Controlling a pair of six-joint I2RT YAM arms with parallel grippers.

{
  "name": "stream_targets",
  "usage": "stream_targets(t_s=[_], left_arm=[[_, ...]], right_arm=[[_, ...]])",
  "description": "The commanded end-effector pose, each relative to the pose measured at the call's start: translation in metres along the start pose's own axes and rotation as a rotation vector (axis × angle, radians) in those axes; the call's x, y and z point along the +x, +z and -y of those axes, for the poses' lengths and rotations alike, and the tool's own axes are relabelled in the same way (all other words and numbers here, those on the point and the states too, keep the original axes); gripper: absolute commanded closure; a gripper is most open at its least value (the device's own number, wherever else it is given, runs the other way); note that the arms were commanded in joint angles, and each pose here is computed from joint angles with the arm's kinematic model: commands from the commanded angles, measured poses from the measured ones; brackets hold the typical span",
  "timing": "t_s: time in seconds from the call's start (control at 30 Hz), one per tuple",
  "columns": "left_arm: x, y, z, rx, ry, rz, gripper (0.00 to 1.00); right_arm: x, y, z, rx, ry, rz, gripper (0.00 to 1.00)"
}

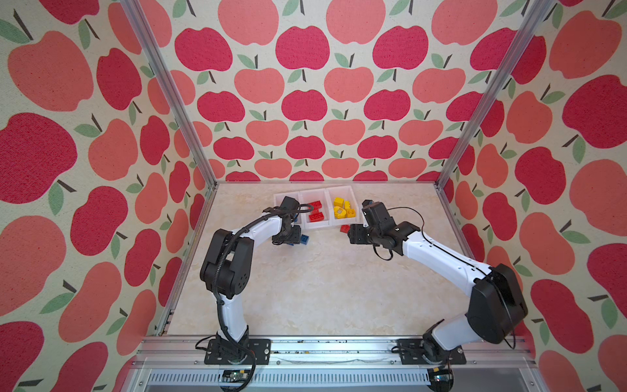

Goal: Sort the legos into containers by color
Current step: Pick up the lego from the center of the table.

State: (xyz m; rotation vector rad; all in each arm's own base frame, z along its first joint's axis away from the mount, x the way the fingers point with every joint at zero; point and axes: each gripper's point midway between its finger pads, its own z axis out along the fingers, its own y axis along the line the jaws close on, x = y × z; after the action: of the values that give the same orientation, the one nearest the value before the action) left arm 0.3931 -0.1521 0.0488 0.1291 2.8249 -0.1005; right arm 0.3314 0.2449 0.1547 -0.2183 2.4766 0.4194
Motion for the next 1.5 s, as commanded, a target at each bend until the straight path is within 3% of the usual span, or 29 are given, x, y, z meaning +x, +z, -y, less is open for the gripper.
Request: stream_targets(t_s=[0.0,0.9,1.47], left_arm=[[-0.011,0.002,-0.004,-0.028,0.015,0.017,0.41],[-0.015,0.026,-0.005,-0.039,0.014,0.006,0.5],[-0.012,0.019,-0.001,-0.034,0.015,0.012,0.65]], right_arm=[[-0.004,-0.008,0.004,-0.002,0.029,0.025,0.29],[-0.005,-0.006,0.007,-0.003,0.048,0.028,0.29],[-0.008,-0.008,0.008,-0.001,0.052,0.039,0.3]])
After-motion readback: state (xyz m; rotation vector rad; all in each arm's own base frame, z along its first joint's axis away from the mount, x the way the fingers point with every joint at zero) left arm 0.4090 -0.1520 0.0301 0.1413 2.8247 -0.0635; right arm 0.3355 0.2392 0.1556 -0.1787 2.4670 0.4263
